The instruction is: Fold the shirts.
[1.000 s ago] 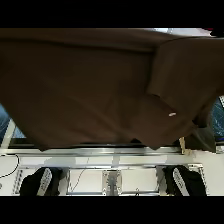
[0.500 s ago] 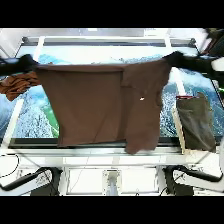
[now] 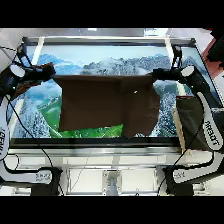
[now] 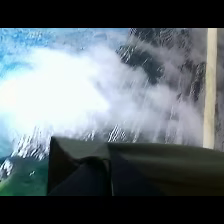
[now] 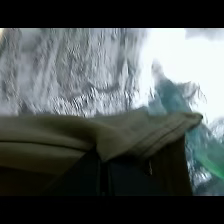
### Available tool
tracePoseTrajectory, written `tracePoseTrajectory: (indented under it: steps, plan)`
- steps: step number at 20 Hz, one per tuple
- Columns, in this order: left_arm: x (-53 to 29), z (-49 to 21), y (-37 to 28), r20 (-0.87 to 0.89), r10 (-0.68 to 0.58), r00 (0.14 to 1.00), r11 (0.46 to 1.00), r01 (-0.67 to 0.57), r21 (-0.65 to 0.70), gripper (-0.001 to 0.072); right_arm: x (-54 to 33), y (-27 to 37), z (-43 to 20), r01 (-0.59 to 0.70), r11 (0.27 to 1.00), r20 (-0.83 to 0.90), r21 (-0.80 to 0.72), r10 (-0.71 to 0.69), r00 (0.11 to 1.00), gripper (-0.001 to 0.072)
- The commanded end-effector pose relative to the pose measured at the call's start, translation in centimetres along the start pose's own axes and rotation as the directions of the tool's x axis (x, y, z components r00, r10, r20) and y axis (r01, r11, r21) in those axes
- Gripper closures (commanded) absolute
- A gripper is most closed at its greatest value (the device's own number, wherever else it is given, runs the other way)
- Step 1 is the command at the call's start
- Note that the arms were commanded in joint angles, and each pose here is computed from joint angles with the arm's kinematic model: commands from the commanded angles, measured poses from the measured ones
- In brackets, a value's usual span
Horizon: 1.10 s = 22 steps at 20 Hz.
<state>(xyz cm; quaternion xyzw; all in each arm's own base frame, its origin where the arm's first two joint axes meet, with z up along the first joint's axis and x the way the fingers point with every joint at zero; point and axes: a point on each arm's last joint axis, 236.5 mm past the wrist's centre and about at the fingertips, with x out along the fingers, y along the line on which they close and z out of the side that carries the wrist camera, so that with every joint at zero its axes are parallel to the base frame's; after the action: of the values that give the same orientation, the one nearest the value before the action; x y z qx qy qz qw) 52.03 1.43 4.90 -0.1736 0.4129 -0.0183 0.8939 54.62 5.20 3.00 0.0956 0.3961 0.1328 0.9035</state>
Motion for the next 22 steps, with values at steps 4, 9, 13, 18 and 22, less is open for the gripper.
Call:
tracePoseTrajectory:
  steps: [4, 9, 13, 18, 22]
  plan:
    - [1.9, -10.9, 3.7, -0.324, 0.097, 0.941, 0.995, -0.087, 0.044, 0.0698, 1.9, -1.2, -10.5, 0.006, 1.0, -0.271, 0.0, -0.006, 0.963, 0.0683]
    - [2.5, -12.9, 4.0, -0.356, 0.091, 0.93, 0.996, -0.088, 0.025, 0.0698, 2.3, -1.4, -14.5, 0.007, 0.999, -0.348, 0.033, 0.005, 0.938, 0.0683]
    - [2.5, -12.8, 4.0, -0.35, 0.091, 0.932, 0.996, -0.089, 0.024, 0.0697, 2.4, -1.2, -15.0, 0.002, 0.999, -0.356, 0.052, 0.017, 0.935, 0.0682]
    - [2.2, -12.0, 2.8, -0.343, 0.046, 0.938, 0.999, -0.053, -0.01, 0.0091, 1.2, 1.1, -16.1, -0.073, 0.991, -0.428, 0.117, 0.116, 0.896, 0.0414]
    - [-2.3, -7.9, 1.0, -0.315, 0.029, 0.949, 0.999, -0.017, 0.04, 0.0066, -4.2, 1.7, -13.4, -0.118, 0.989, -0.453, 0.094, 0.148, 0.879, 0.0436]
